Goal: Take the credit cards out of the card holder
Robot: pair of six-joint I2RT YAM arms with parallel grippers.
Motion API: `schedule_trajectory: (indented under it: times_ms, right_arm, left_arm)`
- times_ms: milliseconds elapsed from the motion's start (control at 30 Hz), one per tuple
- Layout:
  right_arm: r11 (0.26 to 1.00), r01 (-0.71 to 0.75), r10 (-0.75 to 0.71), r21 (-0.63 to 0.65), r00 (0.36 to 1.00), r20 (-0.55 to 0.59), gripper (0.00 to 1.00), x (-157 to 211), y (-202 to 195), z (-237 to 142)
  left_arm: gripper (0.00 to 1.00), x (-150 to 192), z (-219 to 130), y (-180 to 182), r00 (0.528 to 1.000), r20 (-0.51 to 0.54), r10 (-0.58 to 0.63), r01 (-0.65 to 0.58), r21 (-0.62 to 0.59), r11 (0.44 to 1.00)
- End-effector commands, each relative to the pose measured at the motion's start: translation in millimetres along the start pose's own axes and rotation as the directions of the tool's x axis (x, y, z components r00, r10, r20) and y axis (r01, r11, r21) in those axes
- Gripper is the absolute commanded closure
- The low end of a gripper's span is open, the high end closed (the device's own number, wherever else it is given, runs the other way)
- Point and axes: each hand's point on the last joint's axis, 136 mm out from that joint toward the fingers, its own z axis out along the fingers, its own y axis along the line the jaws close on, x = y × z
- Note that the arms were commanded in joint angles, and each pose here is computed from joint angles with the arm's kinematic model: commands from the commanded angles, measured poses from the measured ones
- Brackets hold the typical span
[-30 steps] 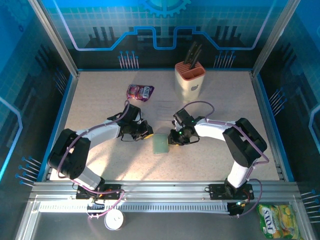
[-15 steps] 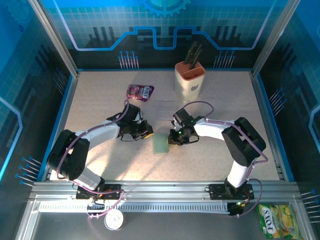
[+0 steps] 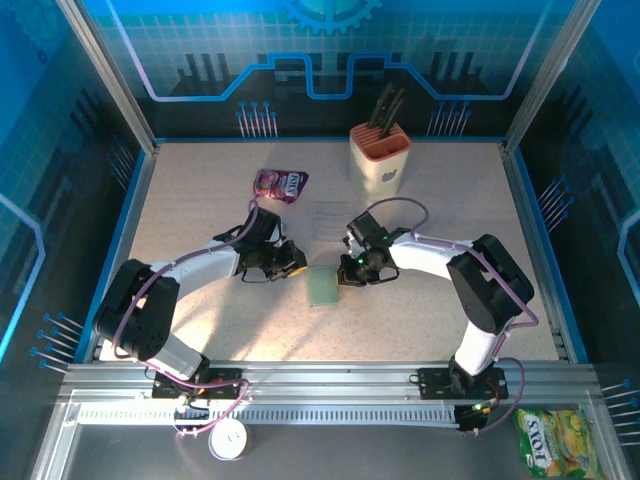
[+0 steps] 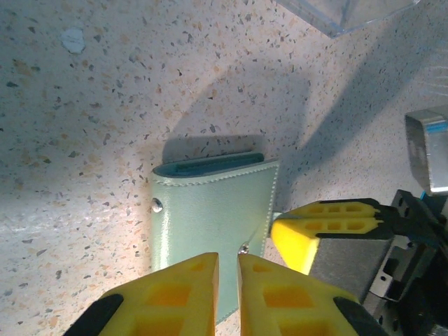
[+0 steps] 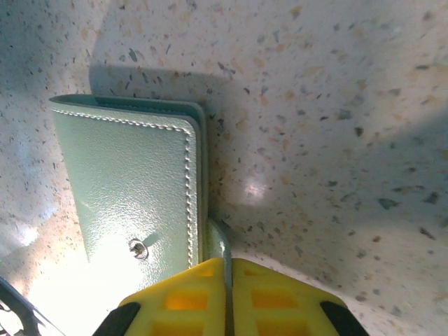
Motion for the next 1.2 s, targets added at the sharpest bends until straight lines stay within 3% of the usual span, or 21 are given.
schedule_trajectory:
  times_ms: [0, 500, 1167]
  right_arm:
    - [0.999, 0.040, -0.041, 0.007, 0.999, 0.031, 0.93, -9.3, 5.2, -24.4]
    - [0.990, 0.139, -0.139, 0.016, 0.990, 0.018, 0.92, -13.7, 27.7, -56.6]
    - [0.974, 0.227, -0.226, -0.009, 0.974, 0.012, 0.91, -13.6, 70.3, -68.0]
  left_arm:
    - [0.85, 0.2, -3.5, 5.6, 1.000, -0.002, -0.010, 0.010, -0.011, 1.000]
    - [0.85, -4.0, -17.2, 9.0, 1.000, 0.027, -0.004, 0.005, -0.026, 1.000]
    - [0.86, -5.4, -19.8, 7.9, 0.999, 0.038, -0.012, 0.012, 0.000, 1.000]
